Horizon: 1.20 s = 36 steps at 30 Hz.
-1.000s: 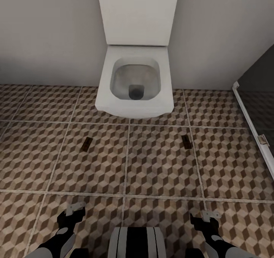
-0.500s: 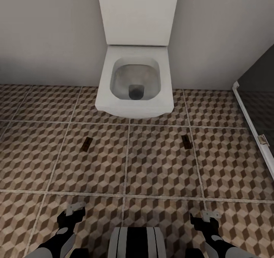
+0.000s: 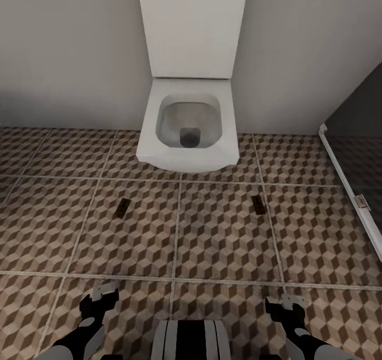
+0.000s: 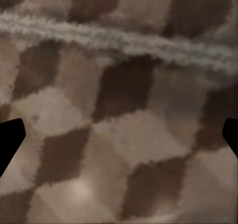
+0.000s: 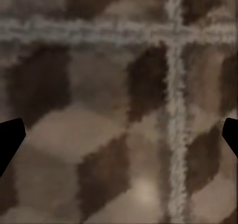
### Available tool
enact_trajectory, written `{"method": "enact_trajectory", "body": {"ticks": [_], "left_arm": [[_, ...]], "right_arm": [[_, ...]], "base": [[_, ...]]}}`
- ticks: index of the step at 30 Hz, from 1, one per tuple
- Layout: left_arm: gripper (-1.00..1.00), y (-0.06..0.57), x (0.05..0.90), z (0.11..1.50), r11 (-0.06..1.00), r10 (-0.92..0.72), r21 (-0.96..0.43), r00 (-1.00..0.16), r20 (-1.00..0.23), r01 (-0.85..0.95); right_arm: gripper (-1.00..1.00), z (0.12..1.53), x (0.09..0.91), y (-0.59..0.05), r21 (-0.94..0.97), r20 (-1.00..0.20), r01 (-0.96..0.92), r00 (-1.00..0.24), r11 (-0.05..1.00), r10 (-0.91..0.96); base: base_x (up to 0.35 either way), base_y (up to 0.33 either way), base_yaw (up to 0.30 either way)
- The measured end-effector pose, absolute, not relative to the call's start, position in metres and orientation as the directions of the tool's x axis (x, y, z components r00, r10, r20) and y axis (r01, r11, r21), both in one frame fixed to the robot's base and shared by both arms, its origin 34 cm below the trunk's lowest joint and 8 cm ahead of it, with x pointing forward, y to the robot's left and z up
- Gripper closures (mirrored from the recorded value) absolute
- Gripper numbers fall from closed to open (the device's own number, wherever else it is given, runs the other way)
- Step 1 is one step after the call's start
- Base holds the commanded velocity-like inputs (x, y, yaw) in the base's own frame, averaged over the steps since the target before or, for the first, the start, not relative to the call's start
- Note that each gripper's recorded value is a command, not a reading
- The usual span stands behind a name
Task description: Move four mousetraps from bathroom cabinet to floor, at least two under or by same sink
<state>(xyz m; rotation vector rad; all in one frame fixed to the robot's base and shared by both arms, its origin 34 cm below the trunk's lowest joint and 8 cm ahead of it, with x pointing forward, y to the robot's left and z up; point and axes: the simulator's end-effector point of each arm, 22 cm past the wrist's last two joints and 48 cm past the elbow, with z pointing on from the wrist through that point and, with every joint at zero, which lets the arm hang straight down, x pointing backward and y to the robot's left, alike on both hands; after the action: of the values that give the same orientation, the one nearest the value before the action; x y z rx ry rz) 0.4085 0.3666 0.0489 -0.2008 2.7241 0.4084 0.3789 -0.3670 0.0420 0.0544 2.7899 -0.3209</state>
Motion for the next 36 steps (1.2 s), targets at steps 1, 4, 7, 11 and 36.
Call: {"method": "enact_trajectory", "body": {"ticks": [1, 4, 7, 11, 36], "left_arm": [[-1.0, 0.367, 0.41, 0.05, 0.948, -0.084, 0.254, -0.917, -0.39, -0.194], [-1.0, 0.367, 0.416, 0.055, 0.948, -0.083, 0.252, -0.912, -0.401, -0.197], [-1.0, 0.367, 0.421, 0.059, 0.947, -0.083, 0.25, -0.907, -0.413, -0.201], [-1.0, 0.368, 0.428, 0.065, 0.947, -0.084, 0.248, -0.9, -0.427, -0.205], [-1.0, 0.37, 0.445, 0.1, 0.945, -0.089, 0.23, -0.857, -0.507, -0.234]], "right_arm": [[-1.0, 0.043, 0.381, -0.367, -0.214, -0.333, 0.076, -0.943, 0.974, 0.0], [-1.0, 0.047, 0.386, -0.367, -0.213, -0.344, 0.078, -0.939, 0.974, 0.0], [-1.0, 0.051, 0.392, -0.366, -0.211, -0.356, 0.081, -0.935, 0.974, 0.0], [-1.0, 0.057, 0.399, -0.365, -0.209, -0.371, 0.084, -0.929, 0.974, 0.001], [-1.0, 0.087, 0.428, -0.364, -0.201, -0.403, 0.098, -0.915, 0.975, 0.009]], "base": [[0.0, 0.0, 0.0], [0.0, 0.0, 0.0], [0.0, 0.0, 0.0], [0.0, 0.0, 0.0], [0.0, 0.0, 0.0]]}}
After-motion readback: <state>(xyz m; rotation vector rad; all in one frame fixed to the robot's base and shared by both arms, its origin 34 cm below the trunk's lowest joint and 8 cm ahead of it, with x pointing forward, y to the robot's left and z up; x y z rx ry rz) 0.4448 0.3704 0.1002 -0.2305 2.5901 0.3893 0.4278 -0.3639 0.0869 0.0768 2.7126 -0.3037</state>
